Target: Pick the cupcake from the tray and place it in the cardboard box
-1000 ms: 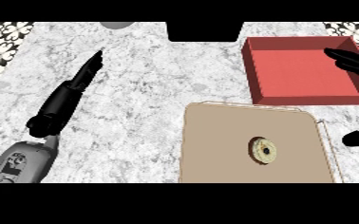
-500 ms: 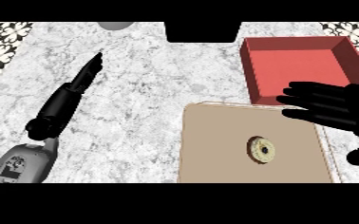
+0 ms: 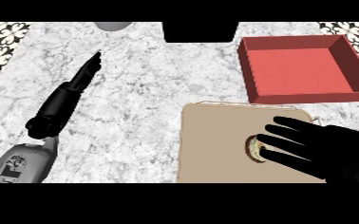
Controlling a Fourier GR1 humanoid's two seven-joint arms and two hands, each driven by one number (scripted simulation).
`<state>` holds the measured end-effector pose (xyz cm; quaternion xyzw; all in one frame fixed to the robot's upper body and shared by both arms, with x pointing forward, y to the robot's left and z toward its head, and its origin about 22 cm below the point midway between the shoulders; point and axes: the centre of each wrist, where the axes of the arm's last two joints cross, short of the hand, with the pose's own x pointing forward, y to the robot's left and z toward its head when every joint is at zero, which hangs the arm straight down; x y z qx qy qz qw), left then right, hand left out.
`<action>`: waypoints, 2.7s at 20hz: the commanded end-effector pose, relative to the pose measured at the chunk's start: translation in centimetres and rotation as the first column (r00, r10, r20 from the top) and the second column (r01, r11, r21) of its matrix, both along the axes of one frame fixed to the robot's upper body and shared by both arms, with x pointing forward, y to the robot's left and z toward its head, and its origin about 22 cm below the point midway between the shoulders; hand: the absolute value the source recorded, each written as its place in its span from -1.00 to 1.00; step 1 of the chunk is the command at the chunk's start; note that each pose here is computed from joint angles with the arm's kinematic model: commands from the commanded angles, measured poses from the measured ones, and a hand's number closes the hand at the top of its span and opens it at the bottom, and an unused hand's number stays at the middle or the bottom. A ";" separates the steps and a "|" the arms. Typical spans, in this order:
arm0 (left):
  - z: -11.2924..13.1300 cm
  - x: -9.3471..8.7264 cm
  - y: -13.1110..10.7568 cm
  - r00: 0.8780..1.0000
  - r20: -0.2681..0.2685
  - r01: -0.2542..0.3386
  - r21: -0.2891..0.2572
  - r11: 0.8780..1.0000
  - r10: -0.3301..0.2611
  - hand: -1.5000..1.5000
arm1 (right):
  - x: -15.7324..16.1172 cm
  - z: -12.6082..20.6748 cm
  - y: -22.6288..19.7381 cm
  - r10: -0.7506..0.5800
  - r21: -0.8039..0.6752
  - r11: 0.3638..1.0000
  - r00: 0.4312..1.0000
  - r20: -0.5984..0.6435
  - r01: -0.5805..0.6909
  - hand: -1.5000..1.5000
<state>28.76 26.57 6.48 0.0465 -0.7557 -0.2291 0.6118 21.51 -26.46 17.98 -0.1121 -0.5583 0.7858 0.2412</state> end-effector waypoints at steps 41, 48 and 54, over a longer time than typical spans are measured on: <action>-0.6 -0.1 -1.1 1.000 -0.005 0.000 -0.005 1.000 0.000 0.00 | 1.9 -12.9 4.2 -0.137 -0.193 0.969 0.985 0.101 0.155 -1.00; 2.4 -0.5 0.9 1.000 -0.002 0.002 0.000 1.000 -0.002 0.00 | 3.6 -14.2 3.0 -0.179 -0.176 0.965 0.979 0.094 0.193 -1.00; -0.1 0.8 0.7 1.000 -0.003 0.005 0.000 1.000 -0.005 0.00 | 4.5 -17.1 3.6 -0.038 -0.165 0.985 0.997 0.074 0.050 1.00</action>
